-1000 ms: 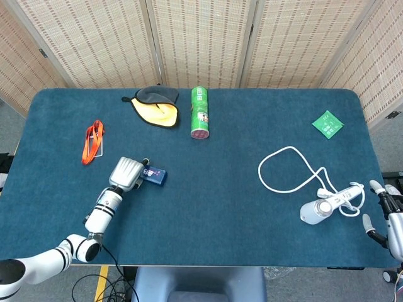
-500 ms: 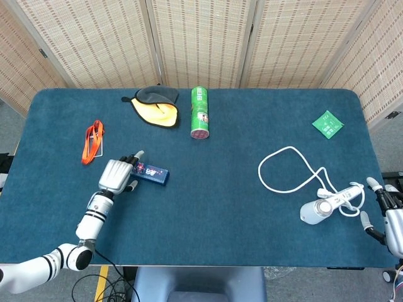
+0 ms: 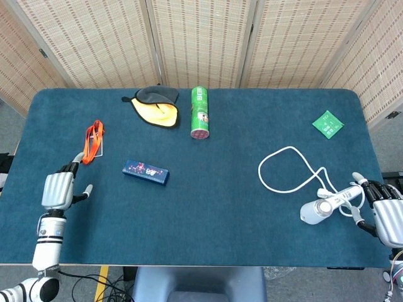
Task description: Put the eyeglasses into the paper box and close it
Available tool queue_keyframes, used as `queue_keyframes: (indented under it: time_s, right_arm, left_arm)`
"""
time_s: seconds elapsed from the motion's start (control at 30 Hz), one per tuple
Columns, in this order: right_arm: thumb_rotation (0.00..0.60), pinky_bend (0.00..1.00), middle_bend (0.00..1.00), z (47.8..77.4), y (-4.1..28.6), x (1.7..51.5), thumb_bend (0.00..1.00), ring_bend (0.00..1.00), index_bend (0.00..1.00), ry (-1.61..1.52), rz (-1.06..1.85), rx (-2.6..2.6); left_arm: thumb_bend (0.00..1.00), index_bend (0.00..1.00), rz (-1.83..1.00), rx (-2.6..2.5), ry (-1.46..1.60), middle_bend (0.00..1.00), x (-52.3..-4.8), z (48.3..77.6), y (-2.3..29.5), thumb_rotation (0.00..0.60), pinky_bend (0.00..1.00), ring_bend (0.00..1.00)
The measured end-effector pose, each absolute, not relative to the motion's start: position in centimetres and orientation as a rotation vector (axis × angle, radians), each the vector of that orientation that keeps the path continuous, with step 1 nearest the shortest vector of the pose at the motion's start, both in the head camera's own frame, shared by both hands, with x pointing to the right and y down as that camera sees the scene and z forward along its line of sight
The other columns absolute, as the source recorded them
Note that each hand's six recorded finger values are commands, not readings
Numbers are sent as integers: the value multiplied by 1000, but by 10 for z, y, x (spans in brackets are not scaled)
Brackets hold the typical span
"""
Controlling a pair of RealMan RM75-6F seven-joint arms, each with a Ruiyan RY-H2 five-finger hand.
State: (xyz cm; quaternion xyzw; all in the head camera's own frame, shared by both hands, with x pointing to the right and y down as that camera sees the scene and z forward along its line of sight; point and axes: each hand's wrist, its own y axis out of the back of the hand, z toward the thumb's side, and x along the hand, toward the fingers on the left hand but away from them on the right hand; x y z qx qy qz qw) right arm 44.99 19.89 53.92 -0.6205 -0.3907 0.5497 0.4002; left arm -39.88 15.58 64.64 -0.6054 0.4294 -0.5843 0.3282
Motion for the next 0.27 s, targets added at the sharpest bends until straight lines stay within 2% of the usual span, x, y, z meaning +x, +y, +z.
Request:
queue_keyframes:
  time_s: [0.27]
  right_arm:
    - [600, 244, 227, 550, 204, 444, 354, 222, 100, -1010, 1405, -1620]
  left_arm:
    - [338, 141, -1534, -1540, 1171, 258, -420, 613, 205, 600, 473, 338]
